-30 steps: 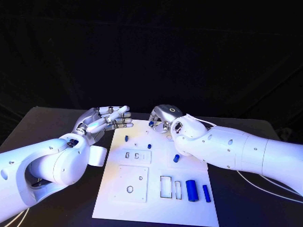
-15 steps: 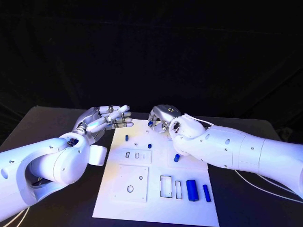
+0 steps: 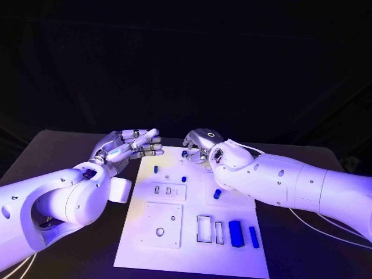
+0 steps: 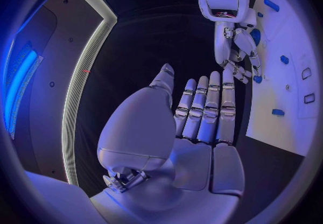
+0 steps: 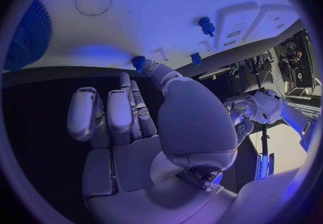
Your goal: Assemble the parts on the task board
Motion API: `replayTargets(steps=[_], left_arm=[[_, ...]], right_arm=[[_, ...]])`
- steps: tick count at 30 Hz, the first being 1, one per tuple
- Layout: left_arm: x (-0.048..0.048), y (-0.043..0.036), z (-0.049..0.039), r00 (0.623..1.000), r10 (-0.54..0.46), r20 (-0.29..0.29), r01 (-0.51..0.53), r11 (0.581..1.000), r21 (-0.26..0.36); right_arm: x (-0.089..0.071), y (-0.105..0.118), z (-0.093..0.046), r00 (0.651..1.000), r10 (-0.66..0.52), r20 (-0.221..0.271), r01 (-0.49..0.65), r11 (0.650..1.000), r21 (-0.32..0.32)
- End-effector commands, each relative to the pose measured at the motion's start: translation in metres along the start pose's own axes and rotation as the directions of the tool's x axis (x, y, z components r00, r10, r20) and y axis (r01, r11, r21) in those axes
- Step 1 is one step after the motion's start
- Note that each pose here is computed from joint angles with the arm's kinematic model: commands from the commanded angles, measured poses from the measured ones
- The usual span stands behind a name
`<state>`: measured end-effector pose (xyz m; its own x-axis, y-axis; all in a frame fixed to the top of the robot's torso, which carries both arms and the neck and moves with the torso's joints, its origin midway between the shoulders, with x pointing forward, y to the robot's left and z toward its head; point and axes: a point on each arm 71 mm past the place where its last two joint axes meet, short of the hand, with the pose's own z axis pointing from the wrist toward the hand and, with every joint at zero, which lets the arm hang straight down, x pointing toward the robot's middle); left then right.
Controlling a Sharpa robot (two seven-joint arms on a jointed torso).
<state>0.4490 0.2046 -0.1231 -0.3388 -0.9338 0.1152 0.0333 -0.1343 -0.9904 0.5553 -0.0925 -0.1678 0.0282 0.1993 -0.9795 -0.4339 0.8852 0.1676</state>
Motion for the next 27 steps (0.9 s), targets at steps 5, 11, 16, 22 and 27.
replayTargets(steps=[5,11,16,22,27], left_arm=[[-0.0024,-0.0019,0.0003,1.0,-0.005,-0.01,0.005,1.0,0.005],[-0.0068,-0.0036,-0.0001,1.0,-0.002,-0.002,0.002,1.0,0.007],[-0.0098,-0.0043,0.0,1.0,0.001,0.003,-0.001,1.0,0.009],[-0.0138,-0.0045,0.0003,1.0,0.004,0.011,-0.005,1.0,0.01],[-0.0159,-0.0046,0.0004,1.0,0.006,0.016,-0.007,1.0,0.011]], right_arm=[[-0.017,-0.016,-0.023,0.998,0.059,0.031,-0.059,0.998,0.01],[-0.037,-0.048,-0.051,0.987,0.156,-0.04,-0.154,0.986,0.068],[-0.043,-0.073,-0.068,0.975,0.186,-0.12,-0.171,0.977,0.124],[-0.044,-0.093,-0.075,0.968,0.189,-0.166,-0.16,0.971,0.176],[-0.042,-0.099,-0.075,0.966,0.183,-0.184,-0.146,0.97,0.196]])
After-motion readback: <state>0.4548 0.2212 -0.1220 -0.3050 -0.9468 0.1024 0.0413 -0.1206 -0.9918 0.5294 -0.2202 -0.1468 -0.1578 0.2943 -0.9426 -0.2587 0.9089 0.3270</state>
